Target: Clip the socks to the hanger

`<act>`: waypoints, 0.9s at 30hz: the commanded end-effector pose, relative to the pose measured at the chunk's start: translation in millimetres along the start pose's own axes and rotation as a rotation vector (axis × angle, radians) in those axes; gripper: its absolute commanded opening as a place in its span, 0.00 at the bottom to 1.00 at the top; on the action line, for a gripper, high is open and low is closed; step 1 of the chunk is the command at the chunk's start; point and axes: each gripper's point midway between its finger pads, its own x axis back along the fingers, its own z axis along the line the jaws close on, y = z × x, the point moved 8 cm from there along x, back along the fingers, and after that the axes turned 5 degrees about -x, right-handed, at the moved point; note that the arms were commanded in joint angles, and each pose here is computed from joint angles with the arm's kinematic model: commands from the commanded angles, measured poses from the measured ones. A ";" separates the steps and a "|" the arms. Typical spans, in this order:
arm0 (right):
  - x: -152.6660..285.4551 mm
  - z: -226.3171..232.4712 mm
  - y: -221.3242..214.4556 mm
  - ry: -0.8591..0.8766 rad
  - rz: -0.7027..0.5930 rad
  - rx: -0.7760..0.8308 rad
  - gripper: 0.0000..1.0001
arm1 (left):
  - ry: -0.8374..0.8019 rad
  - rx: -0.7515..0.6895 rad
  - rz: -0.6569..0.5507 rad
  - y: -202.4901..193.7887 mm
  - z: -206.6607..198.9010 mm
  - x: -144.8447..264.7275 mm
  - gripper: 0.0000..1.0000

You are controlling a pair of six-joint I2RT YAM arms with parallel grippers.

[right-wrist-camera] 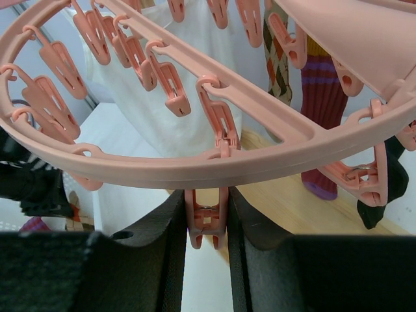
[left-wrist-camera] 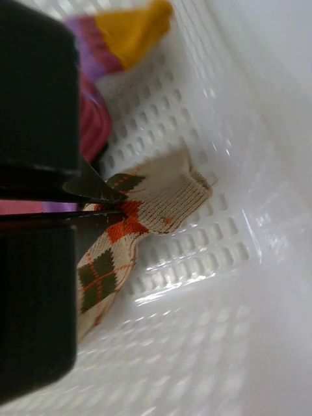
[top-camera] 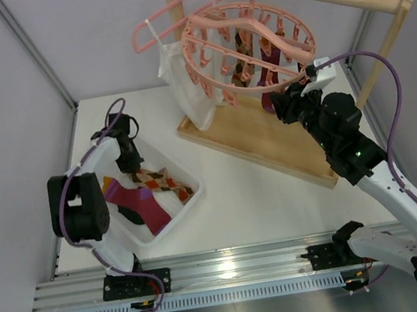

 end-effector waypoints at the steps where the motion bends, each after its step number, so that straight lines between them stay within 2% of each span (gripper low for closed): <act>1: 5.9 -2.3 -1.3 0.000 0.014 0.001 0.00 | -0.033 -0.065 -0.340 27.1 -1.6 73.5 0.01; 3: 5.1 -1.7 -1.4 0.005 0.016 -0.002 0.00 | -0.047 -0.138 -0.436 24.4 -6.4 95.3 0.01; 4: 5.4 -0.7 -0.6 0.012 0.017 -0.006 0.00 | -0.072 -0.143 -0.552 29.1 -6.6 121.5 0.01; 6: 5.8 -0.1 0.4 0.016 0.018 -0.010 0.00 | -0.085 -0.228 -0.659 24.6 -14.2 142.8 0.01; 7: 6.1 0.9 1.1 0.021 0.019 -0.012 0.00 | -0.115 -0.235 -0.772 24.4 -15.5 164.7 0.01; 8: 6.9 1.1 4.0 0.020 0.017 -0.012 0.00 | -0.135 -0.320 -0.824 15.8 -24.6 171.9 0.01; 10: 7.6 2.9 7.2 0.027 0.016 -0.016 0.00 | -0.188 -0.390 -0.956 0.4 -27.8 191.4 0.01; 11: 8.1 3.2 8.7 0.029 0.017 -0.019 0.00 | -0.262 -0.474 -1.074 -2.8 -41.7 209.8 0.01; 13: 10.0 6.9 15.6 0.047 0.009 -0.026 0.00 | -0.332 -0.572 -1.205 -18.3 -45.0 227.0 0.01; 14: 10.0 7.4 16.3 0.050 0.014 -0.027 0.00 | -0.435 -0.617 -1.304 -24.6 -58.7 245.9 0.01; 17: 12.4 11.1 24.7 0.068 0.005 -0.042 0.00 | -0.586 -0.747 -1.405 -44.6 -79.7 271.7 0.01; 23: 12.6 16.4 30.8 0.092 0.011 -0.087 0.00 | -0.776 -0.964 -1.482 -74.1 -128.1 298.9 0.01; 27: 11.9 20.2 31.6 0.123 0.025 -0.121 0.00 | -0.859 -1.039 -1.523 -85.4 -157.2 305.2 0.01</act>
